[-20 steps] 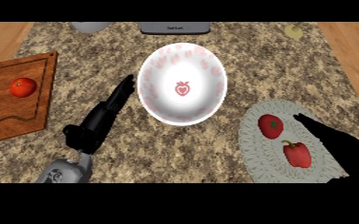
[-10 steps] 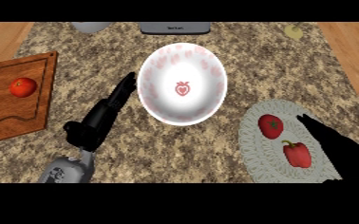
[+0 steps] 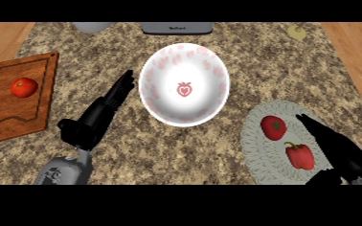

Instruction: Pick the bell pepper from the placemat and place it in the bowl

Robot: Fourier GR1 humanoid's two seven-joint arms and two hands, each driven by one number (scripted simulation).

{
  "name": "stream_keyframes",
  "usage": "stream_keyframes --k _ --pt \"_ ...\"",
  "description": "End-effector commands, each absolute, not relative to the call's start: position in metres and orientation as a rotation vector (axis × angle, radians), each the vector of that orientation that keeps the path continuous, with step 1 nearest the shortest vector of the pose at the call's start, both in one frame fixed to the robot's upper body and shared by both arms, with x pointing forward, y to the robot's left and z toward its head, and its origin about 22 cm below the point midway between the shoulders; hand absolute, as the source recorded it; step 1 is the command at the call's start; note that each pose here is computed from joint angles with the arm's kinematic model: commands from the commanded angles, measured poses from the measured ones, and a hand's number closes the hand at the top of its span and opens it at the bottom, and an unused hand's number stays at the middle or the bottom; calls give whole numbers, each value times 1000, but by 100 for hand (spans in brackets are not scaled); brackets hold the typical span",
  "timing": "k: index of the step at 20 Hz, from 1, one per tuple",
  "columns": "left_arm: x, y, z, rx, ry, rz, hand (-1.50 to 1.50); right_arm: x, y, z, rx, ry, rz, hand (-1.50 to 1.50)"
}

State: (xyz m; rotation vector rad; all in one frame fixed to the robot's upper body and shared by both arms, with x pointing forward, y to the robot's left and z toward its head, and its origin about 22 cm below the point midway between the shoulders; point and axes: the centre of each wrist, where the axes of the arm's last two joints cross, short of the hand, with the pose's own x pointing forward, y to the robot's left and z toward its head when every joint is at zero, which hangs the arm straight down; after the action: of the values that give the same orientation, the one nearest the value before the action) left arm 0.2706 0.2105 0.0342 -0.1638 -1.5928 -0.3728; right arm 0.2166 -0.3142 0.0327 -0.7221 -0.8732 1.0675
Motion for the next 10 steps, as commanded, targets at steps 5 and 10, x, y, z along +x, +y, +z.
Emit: stream_keyframes --k 5,10 --pt "266 199 29 -153 -1587 -363 0 216 -317 9 -701 -907 1057 -150" --pt "277 218 34 -154 -1576 -372 0 235 -306 -3 -681 -1006 1087 150"
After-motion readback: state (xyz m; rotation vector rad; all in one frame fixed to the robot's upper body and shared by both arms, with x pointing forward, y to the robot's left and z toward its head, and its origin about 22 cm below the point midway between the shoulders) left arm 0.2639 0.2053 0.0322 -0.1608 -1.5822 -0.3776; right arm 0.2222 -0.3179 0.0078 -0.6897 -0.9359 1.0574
